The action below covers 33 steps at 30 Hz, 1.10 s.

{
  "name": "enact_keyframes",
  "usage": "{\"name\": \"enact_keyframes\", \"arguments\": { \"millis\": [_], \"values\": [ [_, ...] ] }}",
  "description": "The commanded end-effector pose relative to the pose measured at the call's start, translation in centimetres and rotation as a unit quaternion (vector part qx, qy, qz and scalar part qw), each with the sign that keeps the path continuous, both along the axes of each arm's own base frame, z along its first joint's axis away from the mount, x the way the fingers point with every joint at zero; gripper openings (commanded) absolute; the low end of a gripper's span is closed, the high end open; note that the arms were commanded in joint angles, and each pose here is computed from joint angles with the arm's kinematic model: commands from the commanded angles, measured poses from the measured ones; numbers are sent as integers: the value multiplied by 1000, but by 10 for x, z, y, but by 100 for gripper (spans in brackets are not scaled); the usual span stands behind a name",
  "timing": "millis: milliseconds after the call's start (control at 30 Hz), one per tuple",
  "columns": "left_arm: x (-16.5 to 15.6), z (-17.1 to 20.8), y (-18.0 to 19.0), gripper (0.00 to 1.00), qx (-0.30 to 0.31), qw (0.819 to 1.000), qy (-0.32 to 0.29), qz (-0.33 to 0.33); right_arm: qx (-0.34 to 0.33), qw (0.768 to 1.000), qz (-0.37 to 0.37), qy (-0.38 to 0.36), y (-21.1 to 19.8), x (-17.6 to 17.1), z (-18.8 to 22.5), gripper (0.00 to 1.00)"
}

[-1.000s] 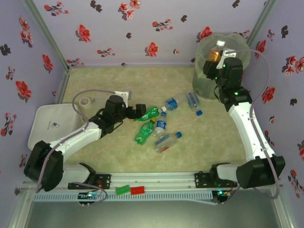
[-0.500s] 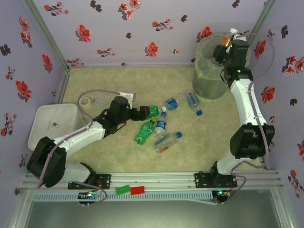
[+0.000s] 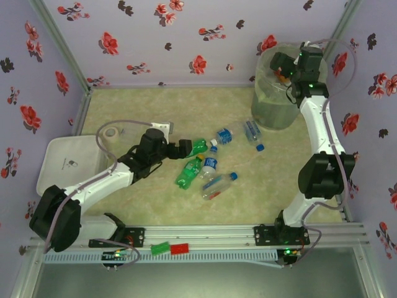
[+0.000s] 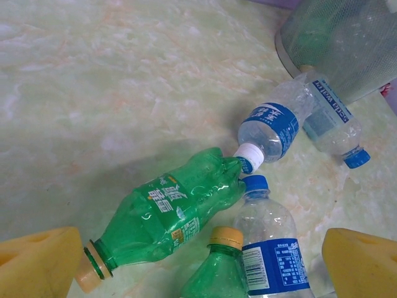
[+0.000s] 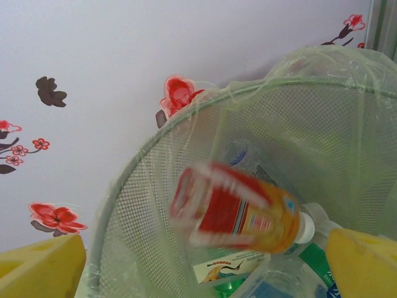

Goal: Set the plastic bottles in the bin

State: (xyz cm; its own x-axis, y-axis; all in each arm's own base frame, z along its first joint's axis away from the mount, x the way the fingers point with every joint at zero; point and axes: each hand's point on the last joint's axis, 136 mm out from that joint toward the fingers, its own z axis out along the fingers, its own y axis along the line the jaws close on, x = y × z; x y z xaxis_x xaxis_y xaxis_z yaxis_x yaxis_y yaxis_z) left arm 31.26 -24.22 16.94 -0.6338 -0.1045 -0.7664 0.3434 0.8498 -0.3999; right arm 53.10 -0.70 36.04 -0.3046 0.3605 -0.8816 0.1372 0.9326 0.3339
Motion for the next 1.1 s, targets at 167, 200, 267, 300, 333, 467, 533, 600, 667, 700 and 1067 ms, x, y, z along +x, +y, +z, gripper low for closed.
{"name": "enact_keyframes", "arguments": {
  "millis": [167, 200, 267, 300, 333, 467, 533, 600, 667, 700, 1067],
  "values": [
    [-8, -1, 5, 100, 6, 1000, 1, 2, -3, 996, 60, -59, 57, -60, 48, 100],
    [-10, 0, 4, 100, 5, 1000, 1, 0, -3, 995, 76, -62, 69, -68, 48, 100],
    [-15, -2, 4, 100, 8, 1000, 7, -4, 1, 993, 101, -68, 89, -86, 47, 100],
    [-18, -3, 4, 100, 10, 1000, 11, -6, 1, 991, 115, -67, 101, -94, 40, 100],
    [-21, -5, 4, 100, 12, 1000, 16, -7, 1, 990, 122, -66, 110, -103, 37, 100],
    [-39, -21, 5, 100, 23, 999, 41, -17, 18, 987, 156, -23, 140, -134, 3, 100],
    [-51, -32, 4, 100, 30, 997, 60, -22, 33, 986, 166, -14, 152, -149, -17, 100],
    [-61, -43, 2, 100, 35, 996, 78, -29, 31, 985, 170, 2, 160, -163, -36, 100],
    [-70, -52, -3, 100, 37, 994, 95, -34, 23, 985, 171, 22, 165, -177, -57, 100],
    [-74, -56, -6, 100, 40, 993, 103, -38, 16, 985, 168, 38, 164, -183, -71, 100],
    [-97, -108, -11, 100, 92, 981, 168, -25, 31, 986, 124, 109, 147, -224, -168, 100]
  ]
}}
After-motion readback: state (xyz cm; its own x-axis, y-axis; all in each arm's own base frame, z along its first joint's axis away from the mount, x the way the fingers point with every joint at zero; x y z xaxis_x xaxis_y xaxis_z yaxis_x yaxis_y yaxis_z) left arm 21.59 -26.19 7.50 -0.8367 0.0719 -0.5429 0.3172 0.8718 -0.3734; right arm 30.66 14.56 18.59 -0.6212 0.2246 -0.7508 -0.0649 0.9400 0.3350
